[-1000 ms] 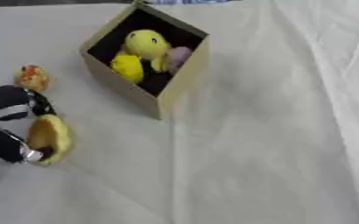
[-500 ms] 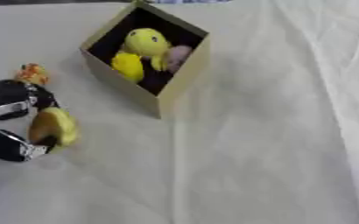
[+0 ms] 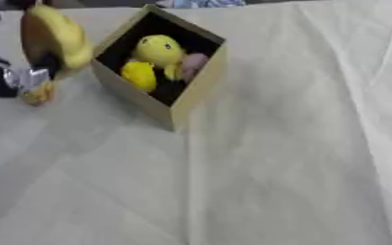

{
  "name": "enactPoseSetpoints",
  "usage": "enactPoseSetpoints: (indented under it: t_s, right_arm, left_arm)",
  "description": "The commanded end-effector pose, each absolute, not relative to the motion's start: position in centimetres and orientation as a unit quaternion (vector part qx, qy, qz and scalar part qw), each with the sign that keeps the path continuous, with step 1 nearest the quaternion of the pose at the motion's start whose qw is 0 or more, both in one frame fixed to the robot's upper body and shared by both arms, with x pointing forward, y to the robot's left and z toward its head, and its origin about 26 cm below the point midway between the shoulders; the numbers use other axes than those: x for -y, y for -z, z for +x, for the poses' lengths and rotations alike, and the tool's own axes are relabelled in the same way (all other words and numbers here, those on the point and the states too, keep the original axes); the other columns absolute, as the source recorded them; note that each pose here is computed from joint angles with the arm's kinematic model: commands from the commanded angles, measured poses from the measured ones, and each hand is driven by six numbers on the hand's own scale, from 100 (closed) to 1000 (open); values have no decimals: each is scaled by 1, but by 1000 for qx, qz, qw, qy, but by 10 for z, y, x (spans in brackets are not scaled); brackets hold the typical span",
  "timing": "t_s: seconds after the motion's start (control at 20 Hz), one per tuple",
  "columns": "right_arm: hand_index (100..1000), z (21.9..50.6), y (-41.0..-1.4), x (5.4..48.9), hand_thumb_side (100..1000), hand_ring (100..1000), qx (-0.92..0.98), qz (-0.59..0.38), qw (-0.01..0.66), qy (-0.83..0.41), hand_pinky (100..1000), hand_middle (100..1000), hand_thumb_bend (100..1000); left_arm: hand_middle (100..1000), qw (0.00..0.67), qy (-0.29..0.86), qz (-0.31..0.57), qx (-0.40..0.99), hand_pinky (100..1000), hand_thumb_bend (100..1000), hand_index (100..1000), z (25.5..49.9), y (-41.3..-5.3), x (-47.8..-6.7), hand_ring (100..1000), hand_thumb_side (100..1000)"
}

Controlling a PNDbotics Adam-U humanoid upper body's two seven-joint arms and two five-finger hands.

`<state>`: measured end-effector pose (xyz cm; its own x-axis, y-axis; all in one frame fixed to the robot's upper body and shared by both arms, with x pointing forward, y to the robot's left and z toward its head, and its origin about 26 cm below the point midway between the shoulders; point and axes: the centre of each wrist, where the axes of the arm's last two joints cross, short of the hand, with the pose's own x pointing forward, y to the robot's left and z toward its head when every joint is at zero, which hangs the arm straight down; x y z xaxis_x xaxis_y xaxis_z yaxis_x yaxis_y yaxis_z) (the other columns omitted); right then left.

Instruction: Pick up objects on the table and place them in the box.

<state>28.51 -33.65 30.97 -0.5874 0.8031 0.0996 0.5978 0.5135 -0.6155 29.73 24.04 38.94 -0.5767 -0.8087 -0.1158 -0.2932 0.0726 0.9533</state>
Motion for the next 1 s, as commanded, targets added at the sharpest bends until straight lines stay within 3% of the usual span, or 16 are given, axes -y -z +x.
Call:
enactPoseSetpoints:
  t_s: [0.05, 0.4, 0.5, 0.8, 1.0]
  right_arm:
    - [845, 281, -323, 334, 309, 852, 851, -411, 169, -280, 845, 789, 100]
    - [845, 282, -331, 328, 300, 853, 858, -399, 152, -285, 846, 790, 100]
    - [845, 282, -332, 327, 301, 852, 859, -397, 150, -285, 846, 790, 100]
    - [845, 282, -332, 327, 308, 852, 862, -395, 149, -281, 846, 789, 100]
    - [845, 282, -332, 327, 312, 852, 863, -394, 150, -279, 846, 789, 100]
  left_arm:
    - [642, 236, 513, 408, 717, 794, 100, 712, 323, -400, -225, 707, 184]
    - [686, 240, 480, 425, 729, 816, 100, 731, 390, -394, -200, 742, 218]
    - [694, 238, 479, 428, 728, 821, 100, 739, 400, -390, -197, 748, 231]
    - [743, 244, 510, 427, 705, 849, 212, 777, 420, -375, -193, 787, 290]
    - [821, 246, 548, 417, 682, 894, 297, 854, 426, -366, -194, 863, 372]
